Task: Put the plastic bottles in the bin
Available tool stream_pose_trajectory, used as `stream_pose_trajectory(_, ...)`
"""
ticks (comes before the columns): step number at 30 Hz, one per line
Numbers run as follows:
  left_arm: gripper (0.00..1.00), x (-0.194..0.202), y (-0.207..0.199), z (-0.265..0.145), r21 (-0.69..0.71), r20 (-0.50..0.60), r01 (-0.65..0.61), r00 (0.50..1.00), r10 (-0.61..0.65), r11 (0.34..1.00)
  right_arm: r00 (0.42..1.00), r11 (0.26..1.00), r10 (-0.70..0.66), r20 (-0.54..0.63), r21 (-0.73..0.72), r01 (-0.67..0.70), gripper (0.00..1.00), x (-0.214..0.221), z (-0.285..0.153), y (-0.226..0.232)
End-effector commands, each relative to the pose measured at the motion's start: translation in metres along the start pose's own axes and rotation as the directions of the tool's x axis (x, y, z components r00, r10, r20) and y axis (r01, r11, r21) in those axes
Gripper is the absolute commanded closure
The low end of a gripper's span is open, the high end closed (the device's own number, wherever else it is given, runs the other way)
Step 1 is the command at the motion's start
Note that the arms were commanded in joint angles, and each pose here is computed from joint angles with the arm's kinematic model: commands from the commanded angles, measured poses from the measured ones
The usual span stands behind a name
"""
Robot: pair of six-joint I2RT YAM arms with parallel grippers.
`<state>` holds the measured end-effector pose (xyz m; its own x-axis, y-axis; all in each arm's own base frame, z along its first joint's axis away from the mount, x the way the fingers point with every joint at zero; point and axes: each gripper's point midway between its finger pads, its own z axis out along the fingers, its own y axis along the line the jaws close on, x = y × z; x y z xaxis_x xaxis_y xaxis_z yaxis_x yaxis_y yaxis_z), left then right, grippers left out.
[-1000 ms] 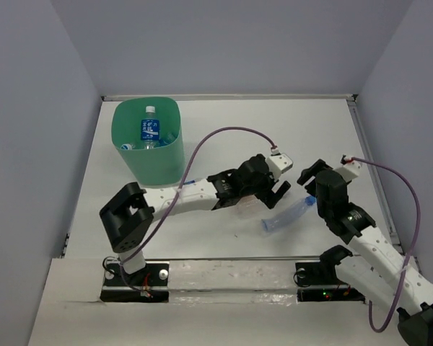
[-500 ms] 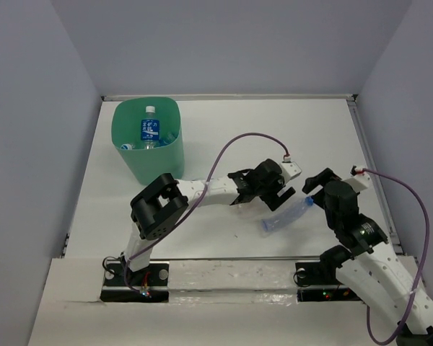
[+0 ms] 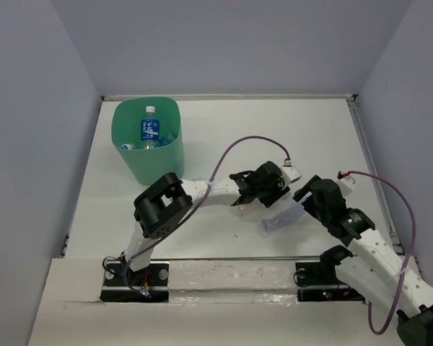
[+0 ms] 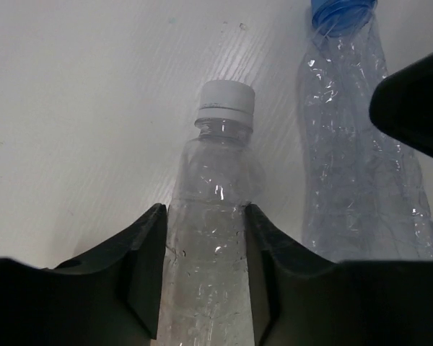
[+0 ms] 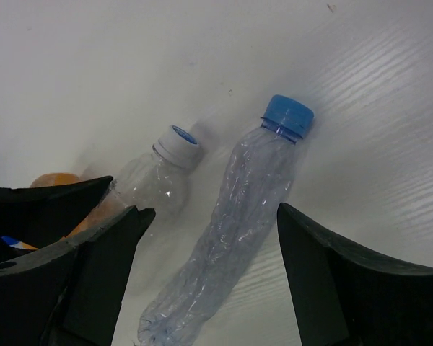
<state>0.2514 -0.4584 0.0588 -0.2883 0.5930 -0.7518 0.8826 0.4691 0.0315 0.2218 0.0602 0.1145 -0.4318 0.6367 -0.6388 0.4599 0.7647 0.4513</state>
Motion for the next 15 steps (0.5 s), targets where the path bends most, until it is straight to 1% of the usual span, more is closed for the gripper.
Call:
stream_pose_trajectory(1,0.61,-0.015,-0.008,-0.01,0.056,0.043,-0.016,0.999,0.013,0.998,0.998,0.997,0.069,0.004,0.035,-0.069,0.2,0.004,0.009,-0.006)
stream_pose_trajectory(3,0.62,-0.023,-0.014,-0.015,0.087,0.073,-0.018,0.997,0.011,0.996,0.998,0.996,0.063,-0.004,0.056,-0.063,0.2,0.009,0.013,-0.011)
stream_pose_trajectory(4,0.68,-0.022,-0.014,-0.017,0.091,0.079,-0.016,0.997,0.009,0.996,0.998,0.996,0.064,-0.004,0.059,-0.064,0.21,0.01,0.014,-0.011)
stream_pose_trajectory(5,0.71,-0.028,-0.014,-0.021,0.094,0.099,-0.016,0.995,0.007,0.995,0.998,0.996,0.064,-0.003,0.061,-0.063,0.21,0.01,0.014,-0.012)
stream_pose_trajectory(10,0.73,-0.045,-0.012,-0.033,0.102,0.149,0.004,0.989,-0.019,0.995,0.998,0.995,0.065,-0.019,0.071,-0.064,0.21,0.017,0.022,-0.015)
stream_pose_trajectory(13,0.73,-0.057,-0.001,-0.043,0.079,0.189,0.045,0.98,-0.059,0.996,0.997,0.994,0.071,-0.03,0.08,-0.068,0.21,0.021,0.028,-0.016)
stream_pose_trajectory(15,0.73,-0.076,0.011,-0.058,0.069,0.249,0.094,0.962,-0.108,0.993,0.997,0.995,0.074,-0.028,0.07,-0.071,0.23,0.021,0.03,-0.014)
